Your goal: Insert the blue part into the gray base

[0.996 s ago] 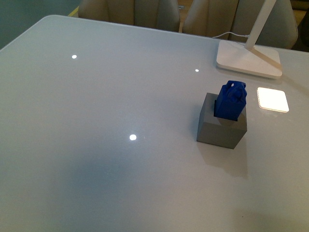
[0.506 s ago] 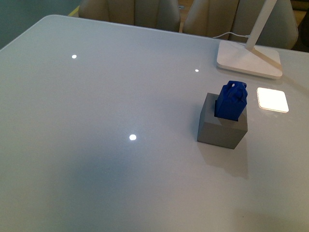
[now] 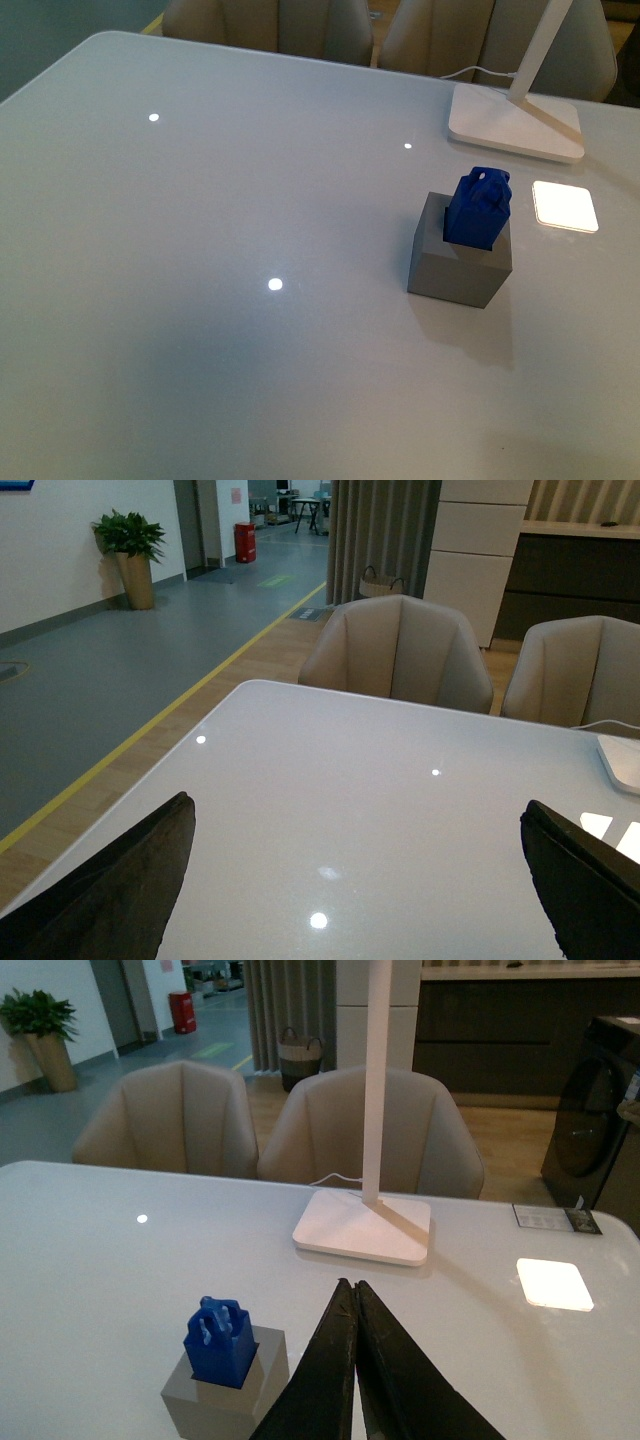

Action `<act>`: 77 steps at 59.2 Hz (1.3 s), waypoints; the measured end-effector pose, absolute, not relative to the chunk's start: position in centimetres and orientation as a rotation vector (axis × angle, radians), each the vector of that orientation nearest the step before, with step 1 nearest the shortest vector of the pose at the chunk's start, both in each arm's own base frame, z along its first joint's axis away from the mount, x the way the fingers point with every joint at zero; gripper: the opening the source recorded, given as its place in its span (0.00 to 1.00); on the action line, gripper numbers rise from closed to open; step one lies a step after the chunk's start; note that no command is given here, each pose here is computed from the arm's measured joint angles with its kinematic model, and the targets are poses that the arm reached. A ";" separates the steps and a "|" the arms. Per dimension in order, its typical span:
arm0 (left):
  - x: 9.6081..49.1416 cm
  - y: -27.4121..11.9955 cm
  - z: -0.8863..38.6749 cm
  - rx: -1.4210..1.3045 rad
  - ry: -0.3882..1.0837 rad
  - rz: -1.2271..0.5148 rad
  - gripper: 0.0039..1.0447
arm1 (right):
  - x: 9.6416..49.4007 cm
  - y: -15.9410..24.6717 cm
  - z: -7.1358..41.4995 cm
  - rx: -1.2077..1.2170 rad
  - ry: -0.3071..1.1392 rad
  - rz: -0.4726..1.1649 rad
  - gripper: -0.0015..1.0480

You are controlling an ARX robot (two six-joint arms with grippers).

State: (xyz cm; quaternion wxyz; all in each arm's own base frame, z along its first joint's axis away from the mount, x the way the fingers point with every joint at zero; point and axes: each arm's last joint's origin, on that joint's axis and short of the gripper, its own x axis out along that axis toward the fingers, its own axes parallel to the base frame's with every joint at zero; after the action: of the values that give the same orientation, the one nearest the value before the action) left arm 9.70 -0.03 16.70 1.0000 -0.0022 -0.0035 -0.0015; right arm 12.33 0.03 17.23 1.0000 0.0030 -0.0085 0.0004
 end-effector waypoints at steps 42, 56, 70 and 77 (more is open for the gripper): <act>9.7 0.0 16.7 -0.004 -0.007 -0.003 0.93 | 10.4 0.0 16.9 0.006 0.005 0.001 0.02; 9.7 0.0 16.7 -0.004 -0.007 -0.003 0.93 | 9.7 0.0 16.9 0.006 -0.012 0.001 0.02; 9.7 0.0 16.7 -0.004 -0.007 -0.003 0.93 | 9.7 0.0 16.9 0.004 -0.013 0.001 0.35; 9.7 0.0 16.7 -0.004 -0.007 -0.003 0.93 | 9.7 0.0 16.9 0.004 -0.014 0.001 0.60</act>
State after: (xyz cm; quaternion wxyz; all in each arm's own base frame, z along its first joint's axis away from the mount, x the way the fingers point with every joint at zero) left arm 9.70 -0.03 16.70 1.0000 -0.0022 -0.0035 -0.0015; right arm 9.69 0.03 16.94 1.0000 0.0022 -0.0068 0.0006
